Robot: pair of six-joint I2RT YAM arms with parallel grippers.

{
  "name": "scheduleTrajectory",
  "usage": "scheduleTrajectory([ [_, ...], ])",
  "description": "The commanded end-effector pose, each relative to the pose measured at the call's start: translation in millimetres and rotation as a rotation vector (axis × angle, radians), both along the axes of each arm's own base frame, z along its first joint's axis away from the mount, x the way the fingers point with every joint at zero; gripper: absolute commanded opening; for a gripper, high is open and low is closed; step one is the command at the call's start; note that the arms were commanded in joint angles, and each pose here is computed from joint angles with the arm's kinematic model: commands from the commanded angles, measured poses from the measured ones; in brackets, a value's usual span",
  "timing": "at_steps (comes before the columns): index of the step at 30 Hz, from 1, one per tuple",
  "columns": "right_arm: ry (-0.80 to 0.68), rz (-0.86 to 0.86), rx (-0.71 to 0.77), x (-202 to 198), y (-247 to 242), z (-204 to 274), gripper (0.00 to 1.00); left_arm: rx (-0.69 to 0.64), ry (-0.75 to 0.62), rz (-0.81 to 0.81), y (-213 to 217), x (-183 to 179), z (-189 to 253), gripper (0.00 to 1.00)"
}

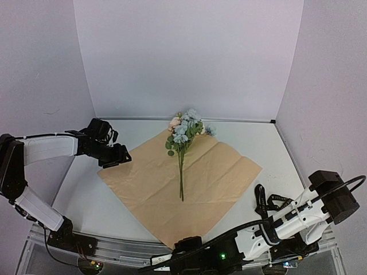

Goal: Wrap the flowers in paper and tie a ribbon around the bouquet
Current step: Pick up the bottom corner of the flattened wrapping paper from the center of the board, then fold the bottom corner of the flattened wrapping paper at the center of the board.

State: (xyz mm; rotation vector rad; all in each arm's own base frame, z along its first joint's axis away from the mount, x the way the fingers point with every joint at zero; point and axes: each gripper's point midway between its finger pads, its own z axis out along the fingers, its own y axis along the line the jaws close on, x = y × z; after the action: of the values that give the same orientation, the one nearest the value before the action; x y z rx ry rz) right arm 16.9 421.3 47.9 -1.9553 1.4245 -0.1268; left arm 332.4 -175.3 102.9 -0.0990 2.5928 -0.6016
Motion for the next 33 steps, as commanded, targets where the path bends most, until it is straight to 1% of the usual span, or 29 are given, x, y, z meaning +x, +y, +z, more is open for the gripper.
scheduleTrajectory([
  [1, -0.038, -0.017, 0.014, 3.7, 4.3, 10.6, 0.16, -0.004, -0.049, -0.013, -1.1, 3.1, 11.7, 0.67],
  [4, -0.063, -0.003, 0.003, 5.9, 5.4, 19.0, 0.04, -0.011, -0.054, -0.013, -1.7, 3.0, 14.9, 0.66],
  [5, -0.075, 0.007, 0.003, 7.1, 6.8, 23.2, 0.01, -0.015, -0.058, -0.014, -2.3, 2.9, 16.9, 0.67],
  [6, -0.084, 0.020, -0.001, 7.8, 8.3, 27.3, 0.00, -0.018, -0.062, -0.015, -2.4, 2.7, 18.8, 0.67],
  [9, -0.074, 0.030, -0.011, 18.8, 9.3, 39.9, 0.00, -0.035, -0.075, -0.020, -4.0, 1.3, 25.1, 0.67],
  [13, -0.007, 0.002, -0.040, 45.1, 4.2, 55.3, 0.00, -0.061, -0.086, -0.029, -7.2, -0.8, 33.0, 0.67],
  [16, 0.043, -0.030, -0.065, 70.7, 0.3, 66.9, 0.00, -0.074, -0.095, -0.028, -7.4, -2.2, 39.5, 0.67],
  [21, 0.148, -0.113, -0.059, 116.5, 0.9, 78.1, 0.00, -0.074, -0.101, -0.008, -3.3, -5.4, 46.5, 0.67],
  [27, 0.237, -0.243, -0.030, 185.6, 10.2, 71.8, 0.00, -0.066, -0.102, 0.014, 3.9, -13.7, 49.4, 0.66],
  [30, 0.275, -0.287, 0.007, 216.1, 20.7, 71.5, 0.00, -0.073, -0.098, 0.013, 4.5, -19.1, 51.8, 0.66],
  [33, 0.305, -0.325, 0.021, 245.5, 27.0, 61.0, 0.00, -0.088, -0.086, -0.003, 0.9, -26.2, 52.6, 0.66],
])
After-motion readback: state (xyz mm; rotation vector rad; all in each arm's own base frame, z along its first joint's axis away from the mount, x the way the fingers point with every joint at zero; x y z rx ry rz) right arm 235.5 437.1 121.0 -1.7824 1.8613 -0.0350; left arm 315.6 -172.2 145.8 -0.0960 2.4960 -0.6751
